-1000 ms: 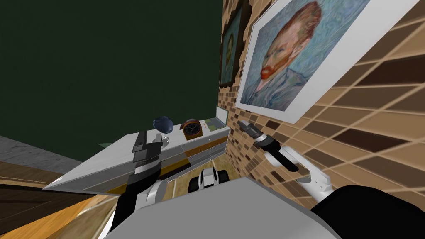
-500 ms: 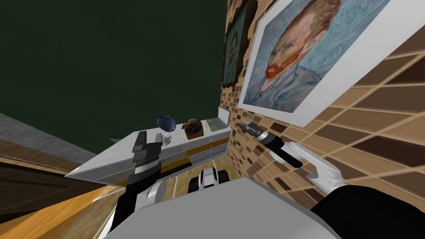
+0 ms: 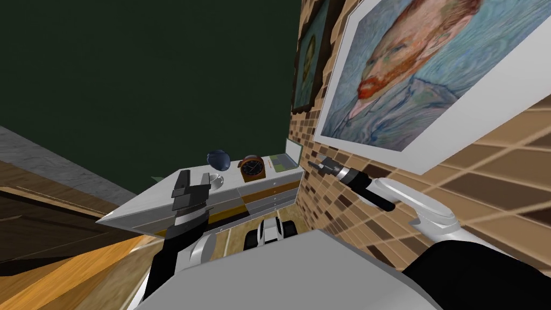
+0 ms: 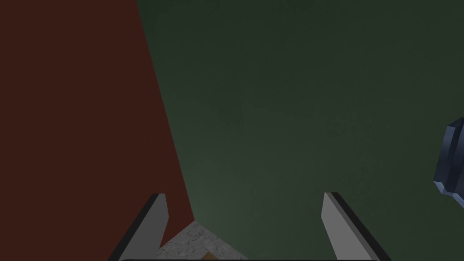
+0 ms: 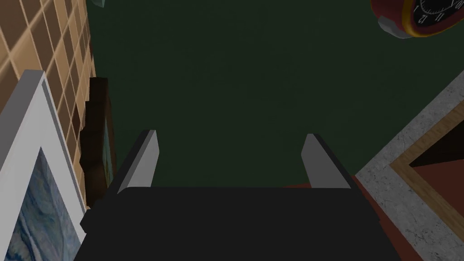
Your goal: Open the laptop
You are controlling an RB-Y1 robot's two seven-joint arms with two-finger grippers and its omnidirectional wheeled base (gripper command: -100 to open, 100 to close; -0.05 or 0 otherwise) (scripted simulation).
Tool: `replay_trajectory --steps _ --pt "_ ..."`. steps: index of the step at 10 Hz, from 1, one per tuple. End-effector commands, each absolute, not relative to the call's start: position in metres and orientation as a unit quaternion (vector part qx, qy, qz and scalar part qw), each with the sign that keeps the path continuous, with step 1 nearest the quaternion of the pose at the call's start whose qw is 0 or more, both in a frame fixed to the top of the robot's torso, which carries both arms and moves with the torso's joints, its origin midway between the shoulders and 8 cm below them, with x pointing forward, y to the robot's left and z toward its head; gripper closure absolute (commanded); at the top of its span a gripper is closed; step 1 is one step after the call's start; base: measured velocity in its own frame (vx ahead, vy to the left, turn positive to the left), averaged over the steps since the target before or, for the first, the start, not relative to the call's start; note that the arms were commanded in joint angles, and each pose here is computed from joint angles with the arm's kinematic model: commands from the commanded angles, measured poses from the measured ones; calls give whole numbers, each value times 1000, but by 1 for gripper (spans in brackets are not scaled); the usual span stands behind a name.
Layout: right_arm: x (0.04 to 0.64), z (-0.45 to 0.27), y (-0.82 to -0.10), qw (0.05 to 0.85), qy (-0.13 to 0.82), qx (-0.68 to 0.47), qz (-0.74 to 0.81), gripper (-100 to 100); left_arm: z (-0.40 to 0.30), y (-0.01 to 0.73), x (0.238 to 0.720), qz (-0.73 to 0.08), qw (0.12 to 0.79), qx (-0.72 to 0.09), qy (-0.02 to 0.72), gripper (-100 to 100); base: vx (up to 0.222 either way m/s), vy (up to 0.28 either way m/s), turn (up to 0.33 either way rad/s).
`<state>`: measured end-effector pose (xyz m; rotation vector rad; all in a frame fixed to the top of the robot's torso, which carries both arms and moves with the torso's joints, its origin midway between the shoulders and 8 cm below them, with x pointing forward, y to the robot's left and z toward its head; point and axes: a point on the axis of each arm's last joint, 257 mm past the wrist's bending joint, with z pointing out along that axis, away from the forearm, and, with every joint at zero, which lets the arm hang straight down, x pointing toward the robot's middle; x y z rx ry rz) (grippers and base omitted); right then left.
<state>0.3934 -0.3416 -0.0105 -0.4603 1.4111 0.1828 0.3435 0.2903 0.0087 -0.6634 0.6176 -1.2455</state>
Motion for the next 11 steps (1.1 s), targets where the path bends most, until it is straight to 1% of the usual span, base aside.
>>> replay_trajectory --steps 1,5,7,11 --pt "398 -21 -353 716 652 -245 36 -100 9 290 343 -563 718 -300 279 0 59 4 52" --pt "406 -33 -379 684 664 -298 -46 -100 9 290 343 -563 718 -300 279 0 88 -4 62" --pt "411 -38 -396 663 667 -327 -93 -100 9 290 343 -563 718 -300 279 0 129 -2 74" --pt "417 -41 -419 629 662 -375 -162 -100 9 290 344 -563 718 -300 279 0 75 19 35"
